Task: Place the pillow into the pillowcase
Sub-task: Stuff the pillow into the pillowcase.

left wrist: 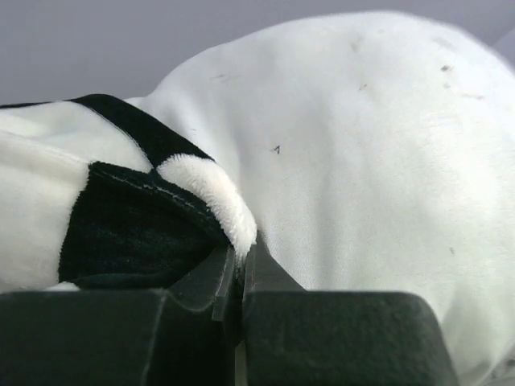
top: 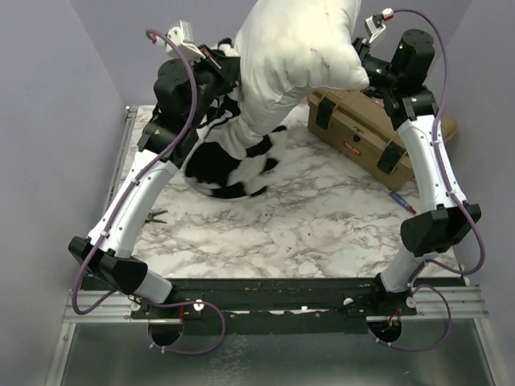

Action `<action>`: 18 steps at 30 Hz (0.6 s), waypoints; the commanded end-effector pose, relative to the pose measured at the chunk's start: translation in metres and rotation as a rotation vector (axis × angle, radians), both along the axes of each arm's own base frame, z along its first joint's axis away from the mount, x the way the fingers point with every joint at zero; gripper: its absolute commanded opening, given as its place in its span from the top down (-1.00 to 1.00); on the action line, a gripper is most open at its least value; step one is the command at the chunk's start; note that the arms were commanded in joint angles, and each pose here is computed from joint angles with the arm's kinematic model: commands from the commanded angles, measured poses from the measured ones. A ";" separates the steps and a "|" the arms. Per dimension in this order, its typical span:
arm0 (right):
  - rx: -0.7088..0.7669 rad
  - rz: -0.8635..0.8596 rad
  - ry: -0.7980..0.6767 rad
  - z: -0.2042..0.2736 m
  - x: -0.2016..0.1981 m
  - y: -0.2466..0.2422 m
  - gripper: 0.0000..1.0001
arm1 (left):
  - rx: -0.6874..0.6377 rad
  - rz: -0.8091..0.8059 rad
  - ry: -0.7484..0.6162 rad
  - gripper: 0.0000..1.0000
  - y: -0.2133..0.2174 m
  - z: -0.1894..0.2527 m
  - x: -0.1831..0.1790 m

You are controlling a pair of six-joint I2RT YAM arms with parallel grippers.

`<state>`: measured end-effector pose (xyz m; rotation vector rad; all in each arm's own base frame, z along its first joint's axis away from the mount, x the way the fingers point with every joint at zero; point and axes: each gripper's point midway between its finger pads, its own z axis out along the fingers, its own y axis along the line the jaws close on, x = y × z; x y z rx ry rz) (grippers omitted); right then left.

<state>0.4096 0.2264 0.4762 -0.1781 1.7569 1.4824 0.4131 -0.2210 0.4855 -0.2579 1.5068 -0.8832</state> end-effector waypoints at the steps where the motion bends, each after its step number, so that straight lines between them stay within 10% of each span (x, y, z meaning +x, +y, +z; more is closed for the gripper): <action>1: -0.075 0.037 -0.046 -0.017 -0.008 0.011 1.00 | 0.137 -0.088 -0.190 1.00 -0.035 0.053 -0.019; 6: -0.273 -0.167 0.060 -0.097 -0.017 -0.022 0.94 | 0.349 -0.106 -0.060 1.00 -0.051 -0.036 -0.003; 13: -0.709 -0.420 0.480 -0.240 -0.080 -0.110 -0.17 | 0.569 -0.089 0.215 1.00 -0.023 -0.204 -0.017; 18: -0.788 -0.574 0.541 -0.233 -0.107 -0.169 -0.53 | 0.671 0.022 0.301 1.00 0.014 -0.257 -0.031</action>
